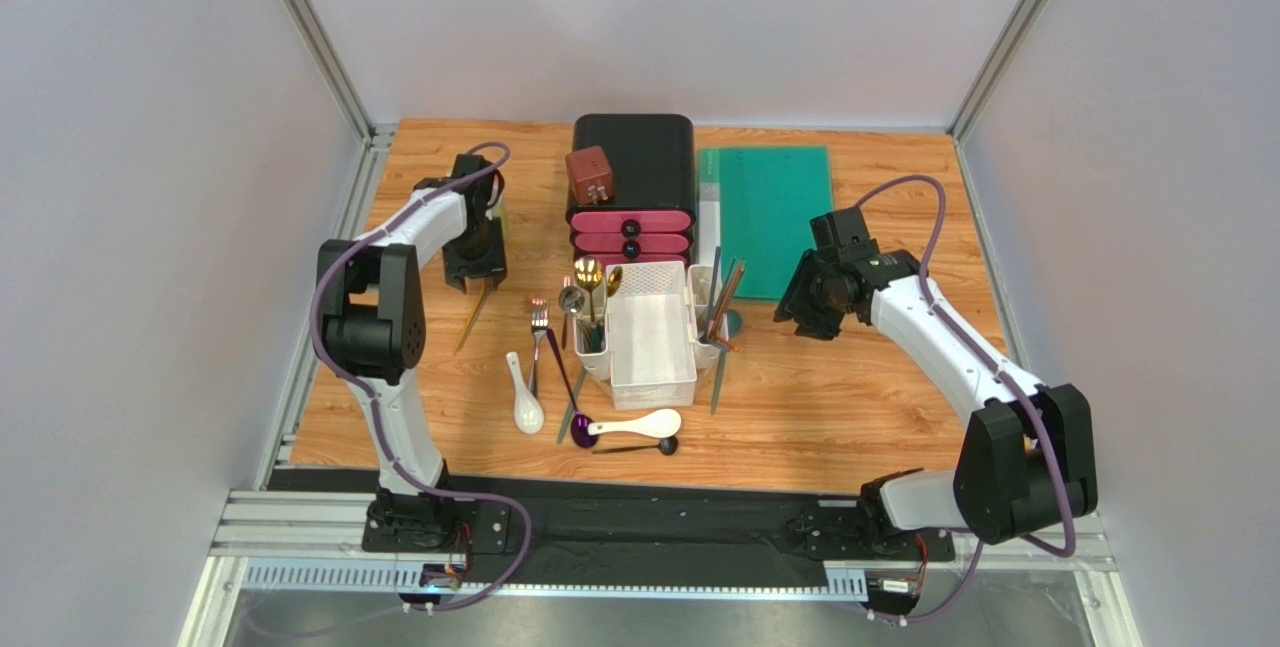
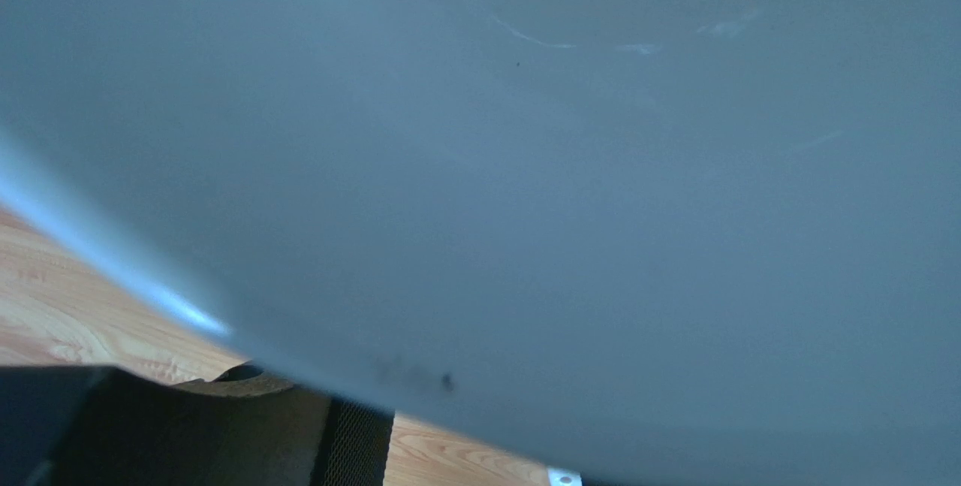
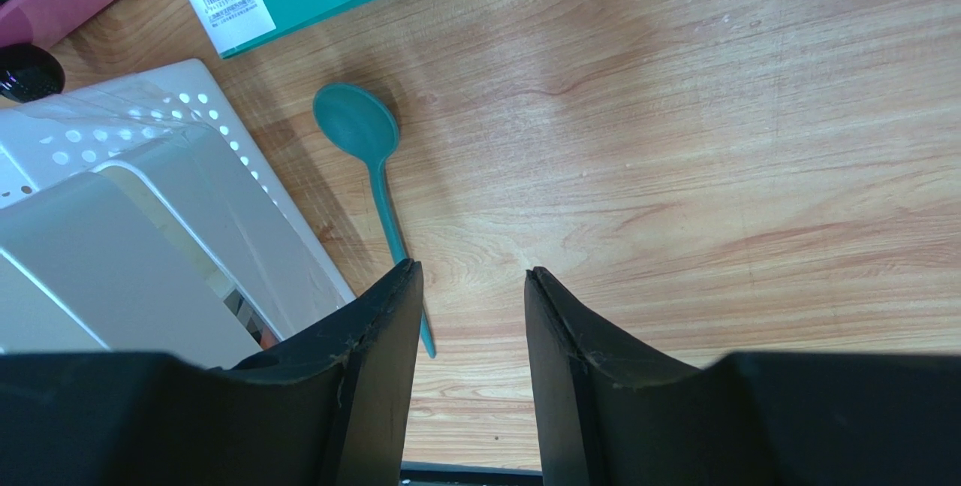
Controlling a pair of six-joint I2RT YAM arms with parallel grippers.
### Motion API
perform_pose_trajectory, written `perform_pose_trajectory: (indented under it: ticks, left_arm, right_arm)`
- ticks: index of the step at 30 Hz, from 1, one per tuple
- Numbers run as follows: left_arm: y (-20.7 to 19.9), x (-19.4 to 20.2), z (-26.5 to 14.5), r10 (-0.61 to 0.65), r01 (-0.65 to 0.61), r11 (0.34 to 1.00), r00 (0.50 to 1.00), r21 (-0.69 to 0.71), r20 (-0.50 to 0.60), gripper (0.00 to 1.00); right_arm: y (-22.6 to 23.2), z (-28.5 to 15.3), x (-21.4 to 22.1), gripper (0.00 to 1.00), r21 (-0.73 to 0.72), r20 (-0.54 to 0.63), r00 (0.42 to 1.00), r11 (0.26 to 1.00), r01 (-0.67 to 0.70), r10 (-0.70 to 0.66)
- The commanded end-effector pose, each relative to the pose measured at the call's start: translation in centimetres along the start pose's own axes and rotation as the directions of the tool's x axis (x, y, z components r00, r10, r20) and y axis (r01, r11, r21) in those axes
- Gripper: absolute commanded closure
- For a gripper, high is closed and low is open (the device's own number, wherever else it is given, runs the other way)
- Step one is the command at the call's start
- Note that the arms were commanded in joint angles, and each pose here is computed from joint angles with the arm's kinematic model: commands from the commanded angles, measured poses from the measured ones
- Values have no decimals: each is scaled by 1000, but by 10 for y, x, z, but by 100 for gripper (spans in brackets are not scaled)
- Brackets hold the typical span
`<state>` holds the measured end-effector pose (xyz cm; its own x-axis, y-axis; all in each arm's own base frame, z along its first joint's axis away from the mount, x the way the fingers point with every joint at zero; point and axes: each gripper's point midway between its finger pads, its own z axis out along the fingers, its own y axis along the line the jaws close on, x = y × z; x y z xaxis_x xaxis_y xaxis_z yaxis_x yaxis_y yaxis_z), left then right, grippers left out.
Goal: Sort the eating utensils into containers
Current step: Pick up the fork at the center of the board.
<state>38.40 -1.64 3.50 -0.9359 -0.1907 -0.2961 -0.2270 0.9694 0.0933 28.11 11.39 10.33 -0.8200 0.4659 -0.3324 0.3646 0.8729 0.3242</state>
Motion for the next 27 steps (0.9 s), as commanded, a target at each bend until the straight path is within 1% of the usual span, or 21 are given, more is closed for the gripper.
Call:
perform_pose_trajectory:
  ticks: [1,6,8,17,19,24,27]
  left_arm:
    - [1,-17,-5,-3,2,1000,999,14,33,42]
    - [1,-16,3,-4,4,1000,1000,9,17,44]
    - [2,-16,4,-3,3,1000,1000,5,11,49]
    - [6,-3,15,-4,4,1000,1000,-3,-24,59]
    - [6,1,16,-5,5,1000,1000,-5,-30,65]
    - [5,8,5,-10,11,1000,1000,25,-24,67]
    - [5,10,-3,-9,10,999,1000,42,-5,62]
  right_arm:
    - [8,-8,-16,57,-25,53,999,1000,-1,2]
    - [4,-7,-14,57,-19,47,999,1000,-11,12]
    - [3,-6,-13,57,-15,42,999,1000,-13,13]
    - [3,-5,-13,57,-16,44,999,1000,-13,13]
    - [3,-5,-13,57,-16,44,999,1000,-16,16]
    - [2,-4,-11,57,-15,38,999,1000,-22,23]
    - [3,-3,-10,57,-21,35,999,999,-32,33]
